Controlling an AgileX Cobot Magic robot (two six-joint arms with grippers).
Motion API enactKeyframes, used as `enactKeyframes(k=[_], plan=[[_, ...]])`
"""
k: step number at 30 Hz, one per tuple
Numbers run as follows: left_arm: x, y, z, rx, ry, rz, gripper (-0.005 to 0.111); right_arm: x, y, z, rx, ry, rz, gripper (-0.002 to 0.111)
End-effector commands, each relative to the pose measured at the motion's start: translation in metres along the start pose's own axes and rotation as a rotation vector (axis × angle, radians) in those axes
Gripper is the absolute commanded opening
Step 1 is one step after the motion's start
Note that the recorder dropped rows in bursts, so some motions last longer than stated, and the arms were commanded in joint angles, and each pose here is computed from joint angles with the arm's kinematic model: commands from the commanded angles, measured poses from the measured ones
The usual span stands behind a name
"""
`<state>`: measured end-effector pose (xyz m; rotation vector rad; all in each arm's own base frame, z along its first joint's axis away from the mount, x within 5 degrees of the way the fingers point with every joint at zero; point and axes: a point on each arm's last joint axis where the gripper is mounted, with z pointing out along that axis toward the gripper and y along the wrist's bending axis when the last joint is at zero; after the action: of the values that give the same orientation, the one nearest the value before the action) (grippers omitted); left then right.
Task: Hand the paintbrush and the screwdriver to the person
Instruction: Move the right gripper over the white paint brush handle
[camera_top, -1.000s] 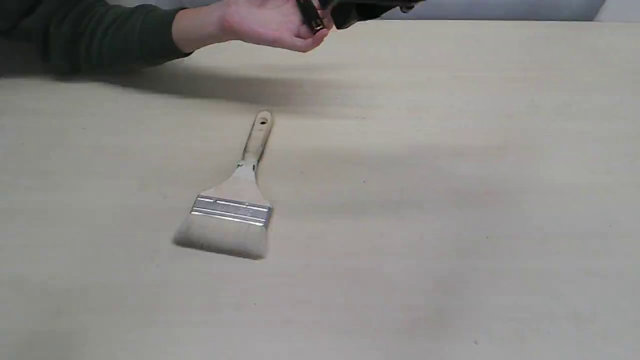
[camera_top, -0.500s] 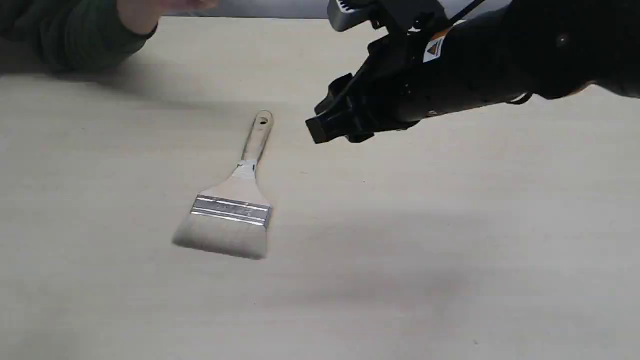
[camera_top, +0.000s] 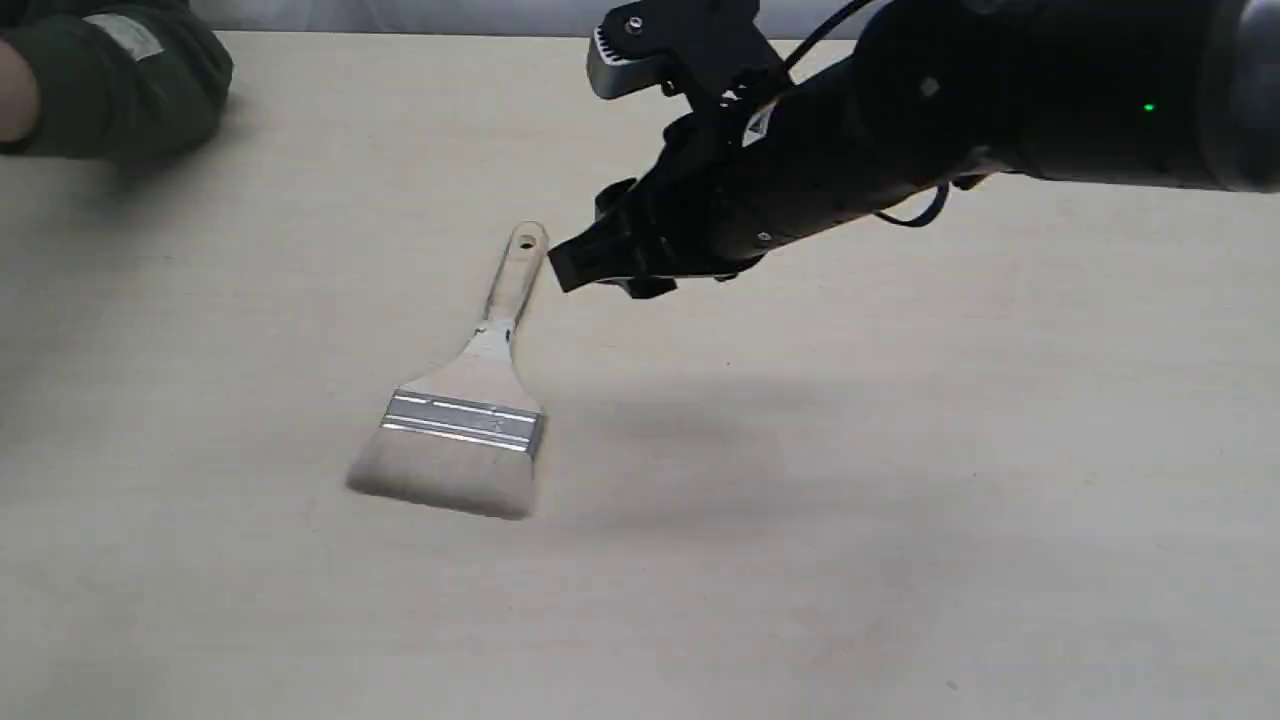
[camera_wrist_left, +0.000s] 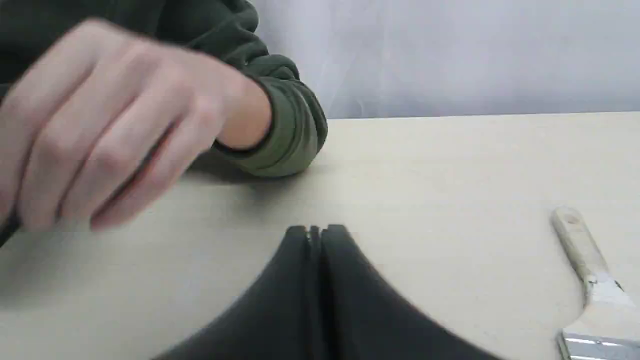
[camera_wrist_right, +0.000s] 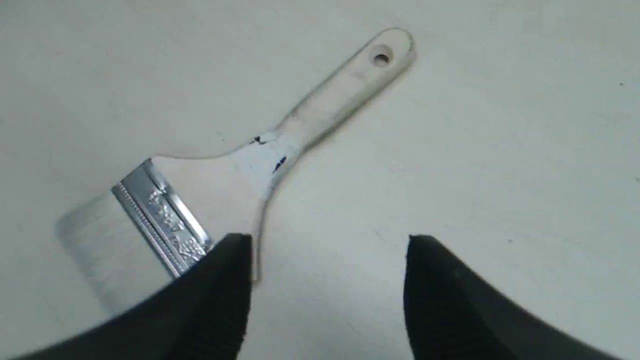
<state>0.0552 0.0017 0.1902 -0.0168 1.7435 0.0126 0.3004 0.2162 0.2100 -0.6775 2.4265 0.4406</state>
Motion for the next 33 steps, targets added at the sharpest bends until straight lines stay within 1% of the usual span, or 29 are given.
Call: enactKeyframes(k=[1,6,12,16,21,29,33], plan=[[-0.001,0.000,0.000,0.008,-0.012,-0.002,0.000,-0.011,0.005,0.007,-0.047,0.007,0.005,0.051],[-0.001,0.000,0.000,0.008,-0.012,-0.002,0.000,-0.027,0.010,0.021,-0.106,0.031,0.040,0.051],[-0.001,0.000,0.000,0.008,-0.012,-0.002,0.000,-0.032,0.013,0.042,-0.150,0.113,0.103,0.051],[-0.001,0.000,0.000,0.008,-0.012,-0.002,0.000,-0.029,0.012,0.062,-0.156,0.172,0.153,0.051],[-0.001,0.000,0.000,0.008,-0.012,-0.002,0.000,-0.025,0.015,0.087,-0.161,0.226,0.173,0.051],[-0.001,0.000,0.000,0.008,-0.012,-0.002,0.000,-0.031,0.022,0.109,-0.169,0.251,0.214,0.051],[0.000,0.000,0.000,0.008,-0.010,-0.004,0.000,-0.033,0.021,0.117,-0.130,0.289,0.240,0.051]])
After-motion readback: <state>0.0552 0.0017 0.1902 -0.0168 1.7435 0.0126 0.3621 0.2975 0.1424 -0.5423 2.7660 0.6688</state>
